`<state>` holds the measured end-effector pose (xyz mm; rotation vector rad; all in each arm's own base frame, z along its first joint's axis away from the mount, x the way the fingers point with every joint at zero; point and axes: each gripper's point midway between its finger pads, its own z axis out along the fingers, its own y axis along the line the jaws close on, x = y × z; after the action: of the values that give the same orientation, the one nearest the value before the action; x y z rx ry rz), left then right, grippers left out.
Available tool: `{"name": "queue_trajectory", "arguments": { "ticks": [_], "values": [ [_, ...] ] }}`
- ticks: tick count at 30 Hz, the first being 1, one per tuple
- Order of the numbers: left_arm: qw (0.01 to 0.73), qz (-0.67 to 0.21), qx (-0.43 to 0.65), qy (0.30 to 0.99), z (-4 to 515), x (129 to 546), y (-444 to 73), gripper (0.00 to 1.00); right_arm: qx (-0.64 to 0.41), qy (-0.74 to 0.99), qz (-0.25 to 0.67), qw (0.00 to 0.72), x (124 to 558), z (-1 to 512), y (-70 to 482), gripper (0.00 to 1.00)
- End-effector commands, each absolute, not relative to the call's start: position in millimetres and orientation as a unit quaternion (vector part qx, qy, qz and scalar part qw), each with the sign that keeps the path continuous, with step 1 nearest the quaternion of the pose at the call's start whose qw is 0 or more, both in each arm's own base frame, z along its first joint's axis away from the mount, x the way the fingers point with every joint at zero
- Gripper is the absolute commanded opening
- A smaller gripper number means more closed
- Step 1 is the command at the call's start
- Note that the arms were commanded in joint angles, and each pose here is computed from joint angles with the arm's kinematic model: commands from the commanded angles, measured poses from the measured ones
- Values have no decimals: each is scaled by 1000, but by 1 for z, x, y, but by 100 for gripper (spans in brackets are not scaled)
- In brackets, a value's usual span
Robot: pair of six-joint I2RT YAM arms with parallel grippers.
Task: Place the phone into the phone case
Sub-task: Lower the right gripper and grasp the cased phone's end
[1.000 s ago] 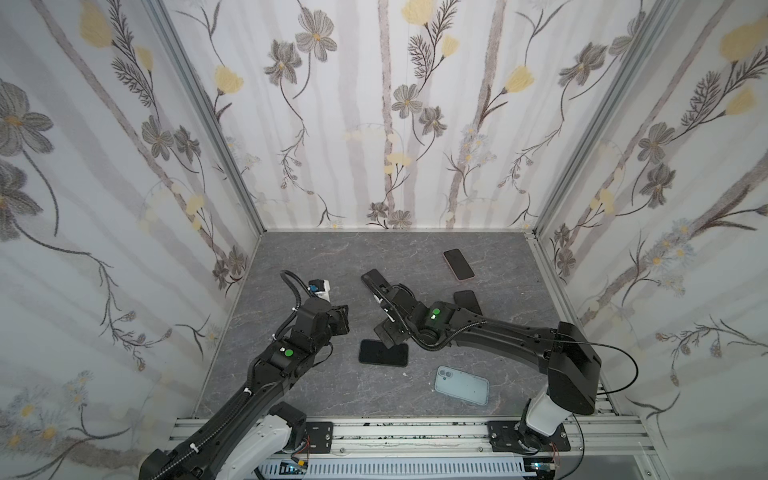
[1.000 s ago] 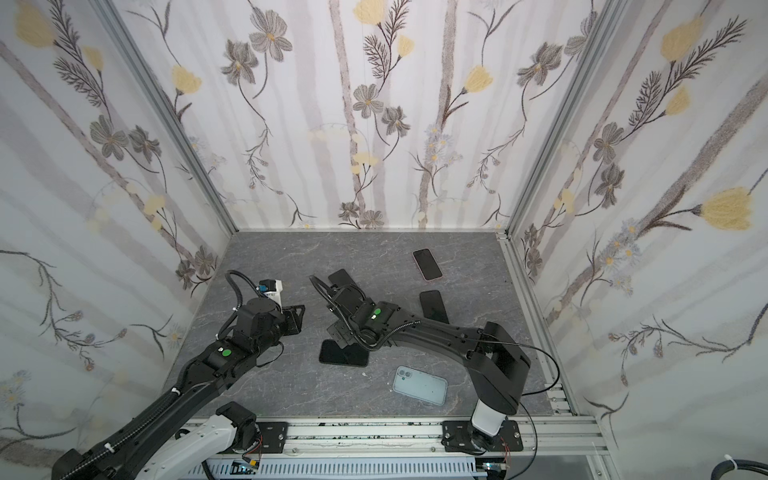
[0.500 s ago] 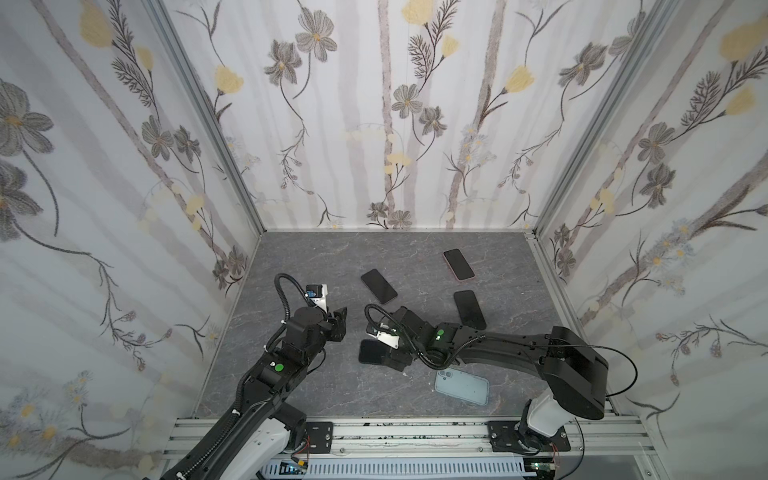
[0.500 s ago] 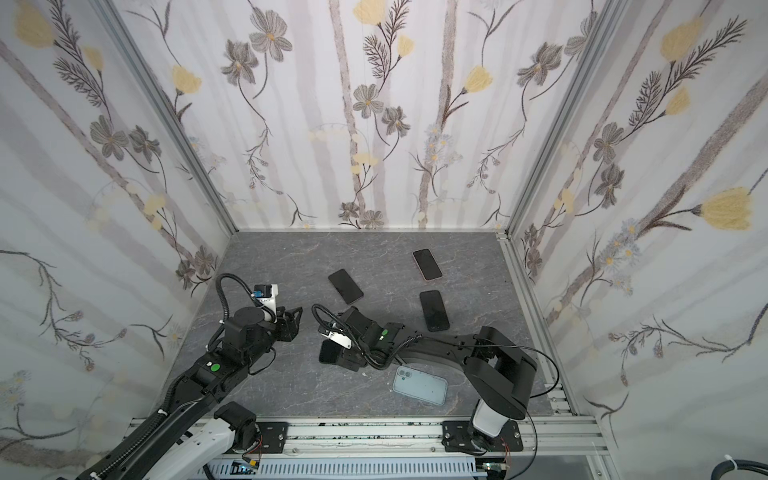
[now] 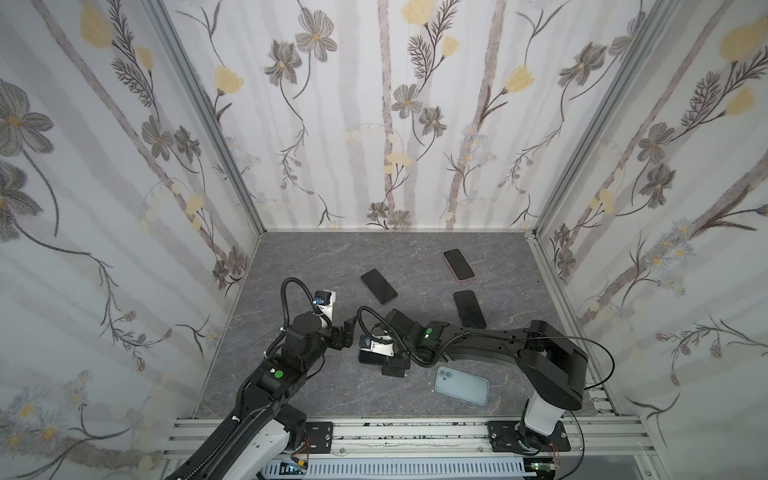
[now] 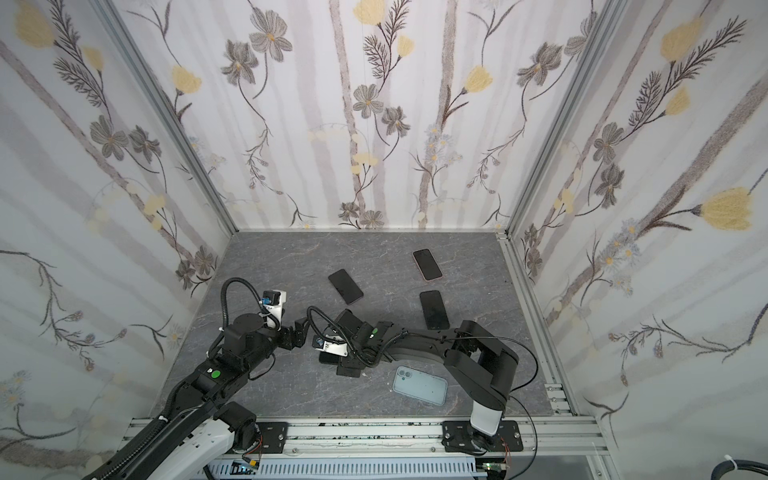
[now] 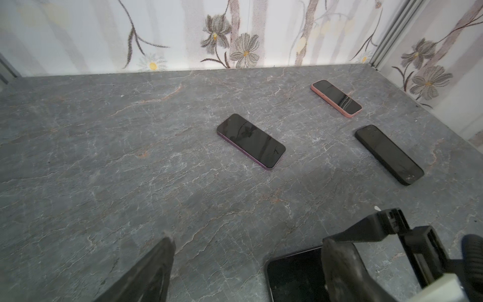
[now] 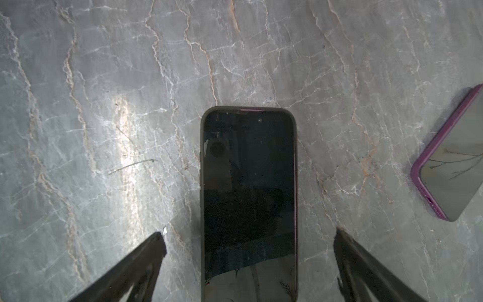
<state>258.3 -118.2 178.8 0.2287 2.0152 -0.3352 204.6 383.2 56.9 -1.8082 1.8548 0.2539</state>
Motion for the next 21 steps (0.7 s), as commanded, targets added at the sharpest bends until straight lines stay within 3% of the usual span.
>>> {"name": "queue_trajectory", "arguments": {
  "ticks": [1, 5, 21],
  "values": [
    [542, -105, 62, 831, 184, 265, -102, 93, -683, 678, 100, 251, 203, 51, 385, 99],
    [549, -78, 47, 831, 182, 268, -91, 100, -682, 685, 98, 236, 209, 43, 386, 100],
    [550, -73, 47, 831, 179, 269, -90, 100, -674, 711, 126, 157, 211, 16, 380, 98]
  ]
}}
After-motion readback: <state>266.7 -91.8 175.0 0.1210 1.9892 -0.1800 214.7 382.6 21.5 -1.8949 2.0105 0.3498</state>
